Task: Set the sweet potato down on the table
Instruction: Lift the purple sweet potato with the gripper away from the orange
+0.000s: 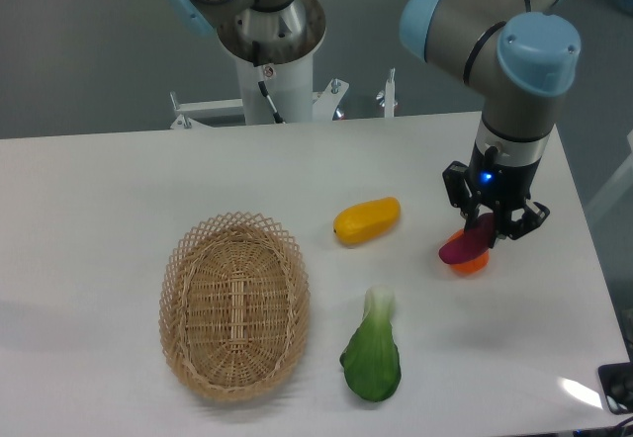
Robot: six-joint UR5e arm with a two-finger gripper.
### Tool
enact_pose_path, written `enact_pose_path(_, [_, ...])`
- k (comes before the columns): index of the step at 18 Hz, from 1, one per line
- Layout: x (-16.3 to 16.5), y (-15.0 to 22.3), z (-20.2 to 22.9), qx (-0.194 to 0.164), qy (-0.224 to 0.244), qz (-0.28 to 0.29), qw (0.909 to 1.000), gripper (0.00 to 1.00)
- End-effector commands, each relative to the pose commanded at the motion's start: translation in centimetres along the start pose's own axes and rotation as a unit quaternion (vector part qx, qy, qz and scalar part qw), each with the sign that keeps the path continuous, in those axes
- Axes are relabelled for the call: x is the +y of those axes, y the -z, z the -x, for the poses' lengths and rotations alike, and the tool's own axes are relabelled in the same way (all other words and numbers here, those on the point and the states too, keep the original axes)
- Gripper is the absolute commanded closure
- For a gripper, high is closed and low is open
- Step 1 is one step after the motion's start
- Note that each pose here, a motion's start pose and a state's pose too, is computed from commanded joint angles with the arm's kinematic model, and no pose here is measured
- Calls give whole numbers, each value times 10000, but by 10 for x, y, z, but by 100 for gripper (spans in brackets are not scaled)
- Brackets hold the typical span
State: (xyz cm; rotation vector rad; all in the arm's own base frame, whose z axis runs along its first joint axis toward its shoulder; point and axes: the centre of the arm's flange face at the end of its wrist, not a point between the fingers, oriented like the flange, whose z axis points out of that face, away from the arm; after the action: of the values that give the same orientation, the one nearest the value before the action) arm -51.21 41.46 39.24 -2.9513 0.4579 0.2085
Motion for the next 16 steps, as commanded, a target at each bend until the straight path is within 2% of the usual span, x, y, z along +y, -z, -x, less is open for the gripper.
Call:
enact_pose_path(8, [-3, -7, 1, -73, 54, -11, 10000, 74])
enact_pose_path(13, [-4, -11, 1, -64, 354, -12, 9994, 74])
enact_pose_path(16, [-10, -16, 1, -220, 561, -61, 9982, 74])
